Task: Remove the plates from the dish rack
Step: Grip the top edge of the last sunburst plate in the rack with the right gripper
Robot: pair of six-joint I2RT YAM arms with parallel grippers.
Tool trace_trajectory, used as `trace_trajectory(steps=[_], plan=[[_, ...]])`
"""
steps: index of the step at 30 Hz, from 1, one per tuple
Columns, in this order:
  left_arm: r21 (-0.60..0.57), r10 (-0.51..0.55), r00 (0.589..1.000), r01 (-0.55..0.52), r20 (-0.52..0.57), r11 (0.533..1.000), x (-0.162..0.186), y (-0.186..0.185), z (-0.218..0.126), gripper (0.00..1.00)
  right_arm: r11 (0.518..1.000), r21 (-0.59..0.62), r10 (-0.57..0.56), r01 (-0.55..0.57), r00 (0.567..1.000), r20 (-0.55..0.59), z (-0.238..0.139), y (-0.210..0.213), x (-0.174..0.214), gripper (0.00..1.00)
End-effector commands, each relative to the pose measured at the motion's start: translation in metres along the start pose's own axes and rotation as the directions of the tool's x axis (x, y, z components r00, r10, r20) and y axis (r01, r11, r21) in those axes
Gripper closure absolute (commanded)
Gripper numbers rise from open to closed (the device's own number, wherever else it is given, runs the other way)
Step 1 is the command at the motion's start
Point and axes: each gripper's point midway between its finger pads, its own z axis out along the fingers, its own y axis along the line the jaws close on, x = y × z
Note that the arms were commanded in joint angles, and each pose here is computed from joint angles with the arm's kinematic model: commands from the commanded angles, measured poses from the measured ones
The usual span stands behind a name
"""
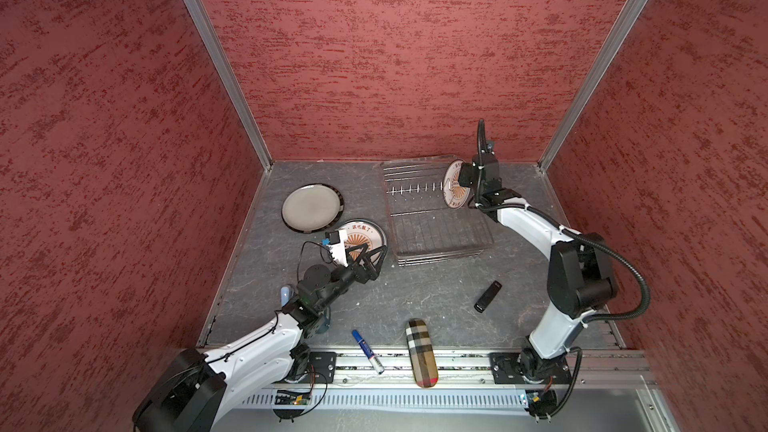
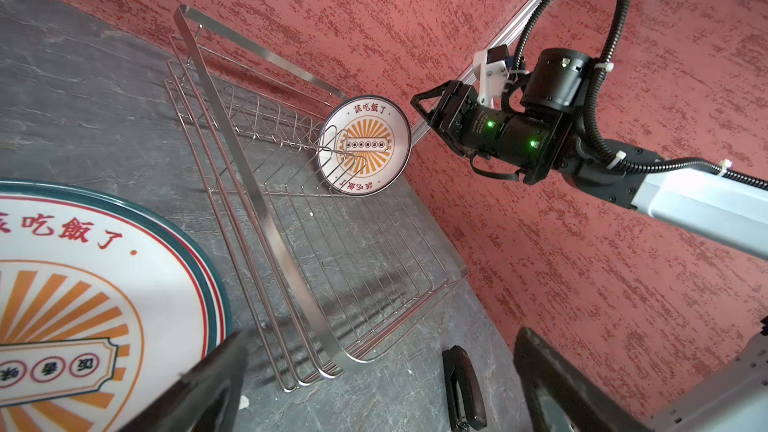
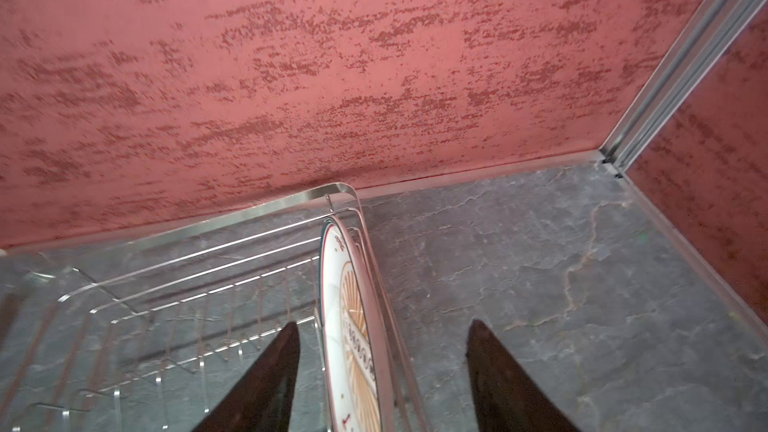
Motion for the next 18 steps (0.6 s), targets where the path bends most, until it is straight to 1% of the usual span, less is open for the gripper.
trace_trajectory(steps=[1,4,7,9,10,11,18], plan=[[0.003,0.039,0.999,-0.039,0.021,0.999,-0.008,-0.005,0.002,0.01,0.996,0.057,-0.063,0.065,0.997,-0.036,0.009,-0.005,0.004,0.45],[0.012,0.033,0.999,-0.034,0.031,0.999,-0.009,-0.007,0.001,0.01,0.996,0.054,-0.074,0.076,0.996,-0.044,0.016,-0.001,0.005,0.54],[0.011,0.034,0.999,-0.034,0.033,0.999,-0.009,-0.007,0.0,0.0,0.993,0.07,-0.086,0.09,0.995,-0.055,0.023,-0.002,0.008,0.59],[0.004,0.033,0.999,-0.033,0.038,0.999,-0.009,-0.005,0.0,0.01,0.992,0.075,-0.095,0.1,0.994,-0.062,0.028,-0.002,0.011,0.75],[0.003,0.033,0.999,-0.033,0.037,0.999,-0.009,-0.005,0.001,0.01,0.991,0.081,-0.098,0.103,0.993,-0.066,0.03,-0.002,0.013,0.82],[0.001,0.035,0.999,-0.035,0.037,0.999,-0.009,-0.005,0.001,0.0,0.99,0.086,-0.102,0.108,0.992,-0.068,0.031,-0.002,0.013,0.85],[0.006,0.032,0.999,-0.032,0.031,0.999,-0.009,-0.006,0.003,0.01,0.987,0.082,-0.13,0.135,0.989,-0.064,0.033,0.006,0.015,0.86]])
